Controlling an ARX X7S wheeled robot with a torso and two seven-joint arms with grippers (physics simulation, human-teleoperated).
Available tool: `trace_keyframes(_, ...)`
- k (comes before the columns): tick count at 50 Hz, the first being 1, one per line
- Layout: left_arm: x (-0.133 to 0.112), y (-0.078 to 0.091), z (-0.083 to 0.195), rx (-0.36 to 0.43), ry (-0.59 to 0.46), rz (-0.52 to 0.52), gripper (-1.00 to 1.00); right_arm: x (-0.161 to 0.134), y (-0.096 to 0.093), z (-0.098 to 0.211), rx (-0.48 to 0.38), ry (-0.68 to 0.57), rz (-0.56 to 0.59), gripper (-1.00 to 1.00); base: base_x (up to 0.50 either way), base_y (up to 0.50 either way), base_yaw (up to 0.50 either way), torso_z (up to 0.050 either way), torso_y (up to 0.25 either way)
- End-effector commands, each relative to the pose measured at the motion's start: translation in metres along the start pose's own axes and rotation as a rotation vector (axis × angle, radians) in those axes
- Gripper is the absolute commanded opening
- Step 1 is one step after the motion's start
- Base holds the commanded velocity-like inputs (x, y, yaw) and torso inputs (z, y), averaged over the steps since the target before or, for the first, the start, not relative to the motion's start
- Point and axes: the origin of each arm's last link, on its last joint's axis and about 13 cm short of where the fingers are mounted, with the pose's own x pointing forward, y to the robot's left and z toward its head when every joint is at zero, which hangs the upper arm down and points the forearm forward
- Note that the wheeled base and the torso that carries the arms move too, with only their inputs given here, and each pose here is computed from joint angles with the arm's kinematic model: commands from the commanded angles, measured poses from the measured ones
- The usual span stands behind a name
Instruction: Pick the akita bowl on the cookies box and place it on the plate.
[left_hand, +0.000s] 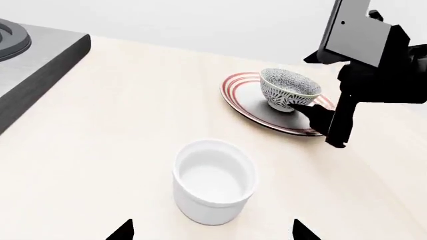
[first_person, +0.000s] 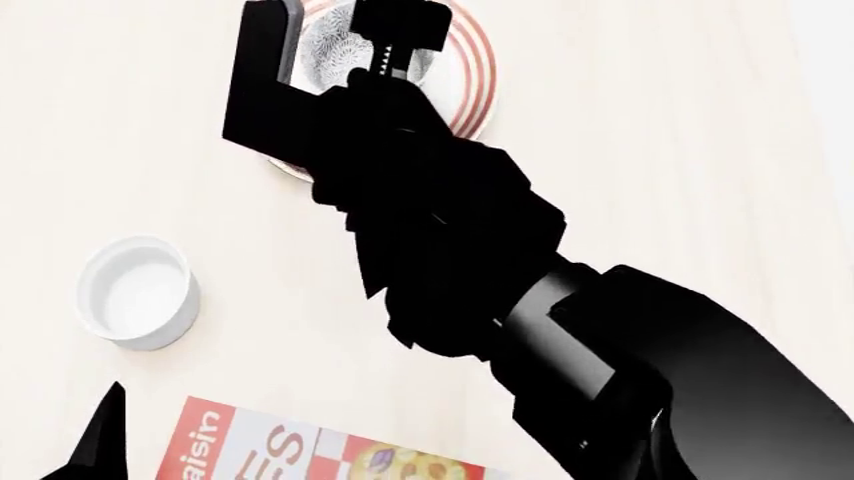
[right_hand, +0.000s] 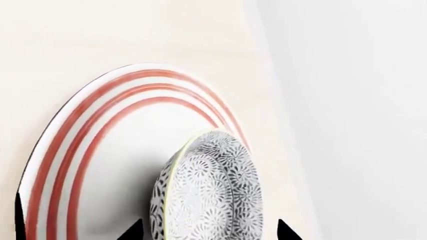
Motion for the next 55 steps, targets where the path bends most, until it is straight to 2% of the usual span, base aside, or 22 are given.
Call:
trace_keyframes(1,0.000,0.000,0.001,0.004,0.000,0.000,1.00,-0.025,-0.013,-0.006,0.009,-0.029,0.033,1.00,0.00,0.00,0.00,0.000,0.000)
trace_keyframes(8,0.000,-0.001,0.002,0.017,0.000,0.002,1.00,-0.067,-0.025,-0.013,-0.005,-0.061,0.059,1.00,0.00,0.00,0.00,0.000,0.000)
trace_keyframes(16,0.002,-0.002,0.008,0.035,-0.018,0.017,1.00,-0.127,-0.032,-0.024,0.007,-0.148,-0.040,1.00,0.00,0.00,0.00,0.000,0.000)
trace_keyframes(17,0.003,-0.001,0.010,0.034,-0.026,0.024,1.00,-0.138,-0.033,-0.024,0.040,-0.185,-0.115,1.00,0.00,0.00,0.00,0.000,0.000)
trace_keyframes(18,0.003,-0.001,0.011,0.034,-0.033,0.027,1.00,-0.144,-0.031,-0.024,0.046,-0.204,-0.103,1.00,0.00,0.00,0.00,0.000,0.000)
trace_keyframes(20,0.003,-0.001,0.013,0.034,-0.050,0.038,1.00,-0.155,-0.030,-0.024,0.065,-0.243,-0.189,1.00,0.00,0.00,0.00,0.000,0.000)
trace_keyframes(23,0.005,0.000,0.019,0.033,-0.111,0.080,1.00,-0.181,-0.018,-0.025,0.106,-0.324,-0.279,1.00,0.00,0.00,0.00,0.000,0.000)
trace_keyframes(24,0.006,0.001,0.021,0.037,-0.130,0.094,1.00,-0.185,-0.015,-0.026,0.115,-0.327,-0.350,1.00,0.00,0.00,0.00,0.000,0.000)
trace_keyframes(25,0.006,0.001,0.023,0.037,-0.141,0.101,1.00,-0.189,-0.011,-0.027,0.113,-0.349,-0.358,1.00,0.00,0.00,0.00,0.000,0.000)
trace_keyframes(28,0.006,0.003,0.029,0.036,-0.208,0.135,1.00,-0.206,0.006,-0.030,0.205,-0.404,-0.451,1.00,0.00,0.00,0.00,0.000,0.000)
trace_keyframes(30,0.006,0.003,0.033,0.037,-0.244,0.158,1.00,-0.212,0.012,-0.031,0.217,-0.413,-0.524,1.00,0.00,0.00,0.00,0.000,0.000)
trace_keyframes(31,0.005,0.003,0.037,0.038,-0.289,0.179,1.00,-0.219,0.022,-0.033,0.272,-0.437,-0.574,1.00,0.00,0.00,0.00,0.000,0.000)
trace_keyframes(33,0.005,0.004,0.041,0.037,-0.338,0.203,1.00,-0.226,0.031,-0.035,0.304,-0.459,-0.627,1.00,0.00,0.00,0.00,0.000,0.000)
trace_keyframes(36,0.004,0.004,0.049,0.040,-0.414,0.244,1.00,-0.238,0.046,-0.040,0.392,-0.463,-0.743,1.00,0.00,0.00,0.00,0.000,0.000)
trace_keyframes(38,0.003,0.003,0.053,0.045,-0.466,0.263,1.00,-0.244,0.056,-0.043,0.402,-0.461,-0.832,1.00,0.00,0.00,0.00,0.000,0.000)
trace_keyframes(40,0.002,0.002,0.055,0.042,-0.499,0.275,1.00,-0.246,0.062,-0.044,0.433,-0.457,-0.858,1.00,0.00,0.00,0.00,0.000,0.000)
trace_keyframes(41,0.001,0.001,0.058,0.037,-0.530,0.288,1.00,-0.248,0.067,-0.045,0.478,-0.464,-0.913,1.00,0.00,0.00,0.00,0.000,0.000)
trace_keyframes(46,-0.005,0.000,0.069,0.054,-0.653,0.331,1.00,-0.267,0.072,-0.048,0.650,-0.472,-1.047,1.00,0.00,0.00,0.00,0.000,0.000)
trace_keyframes(49,-0.006,0.000,0.073,0.064,-0.711,0.367,1.00,-0.279,0.076,-0.052,0.705,-0.477,-1.129,1.00,0.00,0.00,0.00,0.000,0.000)
trace_keyframes(52,-0.007,0.000,0.072,0.059,-0.721,0.383,1.00,-0.285,0.076,-0.056,0.747,-0.469,-1.212,1.00,0.00,0.00,0.00,0.000,0.000)
trace_keyframes(53,-0.007,0.000,0.073,0.065,-0.732,0.389,1.00,-0.288,0.078,-0.059,0.792,-0.467,-1.216,1.00,0.00,0.00,0.00,0.000,0.000)
trace_keyframes(55,-0.007,0.000,0.073,0.067,-0.743,0.398,1.00,-0.293,0.081,-0.062,0.805,-0.470,-1.267,1.00,0.00,0.00,0.00,0.000,0.000)
